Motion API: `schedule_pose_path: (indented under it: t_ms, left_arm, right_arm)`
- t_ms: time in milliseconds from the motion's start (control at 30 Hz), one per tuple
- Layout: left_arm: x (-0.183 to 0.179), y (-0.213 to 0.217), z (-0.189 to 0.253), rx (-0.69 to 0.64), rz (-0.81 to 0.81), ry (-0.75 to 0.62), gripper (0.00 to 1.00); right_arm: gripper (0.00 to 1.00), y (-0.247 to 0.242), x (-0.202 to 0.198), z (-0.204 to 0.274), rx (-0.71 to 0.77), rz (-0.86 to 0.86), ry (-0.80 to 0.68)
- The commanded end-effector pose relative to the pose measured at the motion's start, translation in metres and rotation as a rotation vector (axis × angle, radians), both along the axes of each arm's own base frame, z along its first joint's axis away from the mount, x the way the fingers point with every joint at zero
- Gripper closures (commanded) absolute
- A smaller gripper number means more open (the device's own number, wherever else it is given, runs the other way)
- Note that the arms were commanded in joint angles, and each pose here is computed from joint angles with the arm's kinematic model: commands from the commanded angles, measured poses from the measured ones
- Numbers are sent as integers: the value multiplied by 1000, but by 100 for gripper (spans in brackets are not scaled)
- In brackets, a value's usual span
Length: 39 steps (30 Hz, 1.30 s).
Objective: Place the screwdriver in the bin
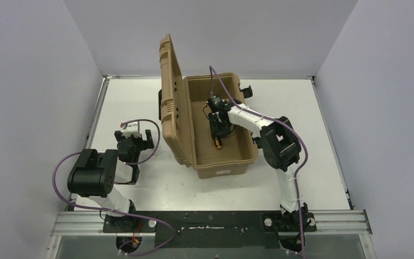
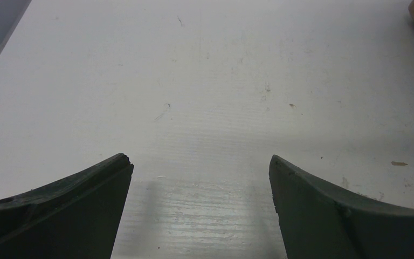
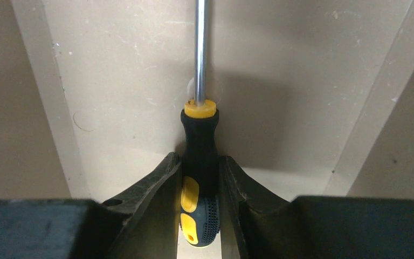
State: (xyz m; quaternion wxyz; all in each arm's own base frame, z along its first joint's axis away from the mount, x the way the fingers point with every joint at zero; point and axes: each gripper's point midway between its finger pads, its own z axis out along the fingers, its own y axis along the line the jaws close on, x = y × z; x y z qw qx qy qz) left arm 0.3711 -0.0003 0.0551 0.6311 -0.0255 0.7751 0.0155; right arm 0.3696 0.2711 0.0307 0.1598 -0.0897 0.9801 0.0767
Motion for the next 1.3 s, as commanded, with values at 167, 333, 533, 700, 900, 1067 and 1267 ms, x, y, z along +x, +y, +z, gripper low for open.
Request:
schedule_pose_path:
  t_ms: [167, 333, 533, 700, 900, 1067, 1267]
  left_arm:
    - [10, 0, 19, 2, -1, -64, 3]
    - [10, 0, 18, 2, -1, -64, 3]
    - [10, 0, 19, 1, -2, -64, 3]
    - [10, 0, 18, 2, -3, -63, 3]
    - [9, 0, 18, 2, -4, -62, 3]
    - [9, 0, 18, 0, -4, -63, 3]
    - [10, 1, 19, 1, -3, -64, 3]
  right_arm:
    - [47, 6, 17, 4, 24, -45, -71]
    - [41, 13, 28, 38, 54, -42, -127]
    - [26, 19, 44, 109, 111, -21, -261]
    - [12, 13, 52, 182, 151, 64, -435]
    - [0, -43, 59, 255, 115, 43, -703]
    - [0, -129, 64, 270, 97, -87, -835]
    - [0, -214, 45, 255, -26, -135, -1020]
